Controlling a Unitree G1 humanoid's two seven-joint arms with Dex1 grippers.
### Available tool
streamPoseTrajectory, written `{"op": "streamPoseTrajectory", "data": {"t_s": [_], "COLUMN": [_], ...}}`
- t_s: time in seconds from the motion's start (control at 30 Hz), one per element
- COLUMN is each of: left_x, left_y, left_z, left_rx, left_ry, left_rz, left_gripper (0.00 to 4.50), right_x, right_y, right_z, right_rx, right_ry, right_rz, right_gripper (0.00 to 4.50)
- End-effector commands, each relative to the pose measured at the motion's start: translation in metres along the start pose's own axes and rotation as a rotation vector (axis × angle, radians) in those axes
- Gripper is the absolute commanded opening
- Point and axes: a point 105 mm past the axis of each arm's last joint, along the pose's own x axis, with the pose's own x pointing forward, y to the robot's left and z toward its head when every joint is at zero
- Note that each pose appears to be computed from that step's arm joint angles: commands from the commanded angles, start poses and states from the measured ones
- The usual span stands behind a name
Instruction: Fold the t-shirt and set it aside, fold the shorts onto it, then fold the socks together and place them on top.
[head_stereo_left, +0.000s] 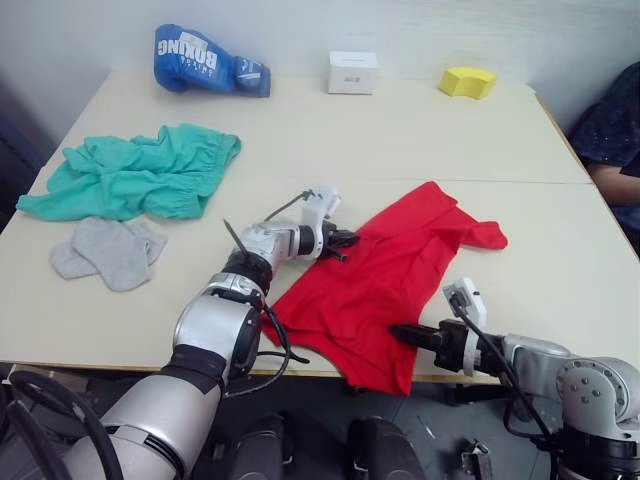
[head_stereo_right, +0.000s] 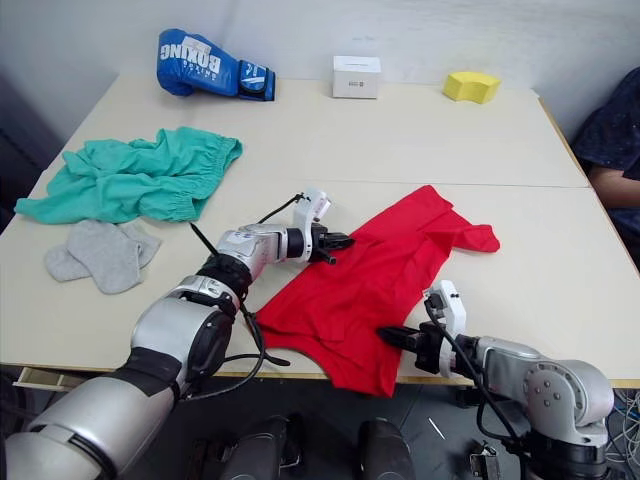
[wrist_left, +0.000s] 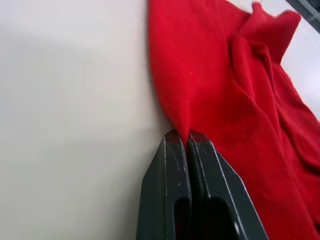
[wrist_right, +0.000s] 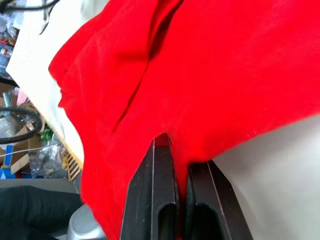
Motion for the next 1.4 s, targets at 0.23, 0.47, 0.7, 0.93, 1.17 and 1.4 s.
{"op": "streamPoseTrajectory", "data": {"t_s": [0.23, 0.47, 0.7, 0.93, 1.17, 1.4], "left_x": [-0.066, -0.092, -0.095, -0.115, -0.170, -0.211], "left_y": [0.048, 0.074, 0.081, 0.089, 0.062, 0.068], "left_z": [0.018, 0.019, 0.017, 0.005, -0.016, -0.045], "left_rx": [-0.130, -0.157, -0.079, -0.034, 0.519, 1.054], "left_ry": [-0.282, -0.363, -0.308, -0.230, -0.013, 0.258], "left_rz": [0.214, 0.333, 0.322, 0.375, 0.349, 0.277], "left_gripper": [0.00, 0.00, 0.00, 1.57, 3.79, 4.49], "right_x": [0.029, 0.065, 0.083, 0.061, 0.007, -0.001], "right_y": [-0.004, -0.005, -0.012, -0.001, -0.023, -0.047], "right_z": [0.052, 0.074, 0.070, 0.082, 0.078, 0.076], "right_rx": [-0.141, -0.193, -0.252, -0.388, -0.996, -1.508], "right_ry": [-0.038, -0.070, -0.042, -0.116, -0.048, -0.036], "right_rz": [0.068, 0.112, 0.108, 0.160, 0.083, 0.056], "right_gripper": [0.01, 0.01, 0.01, 1.73, 4.19, 4.50]}}
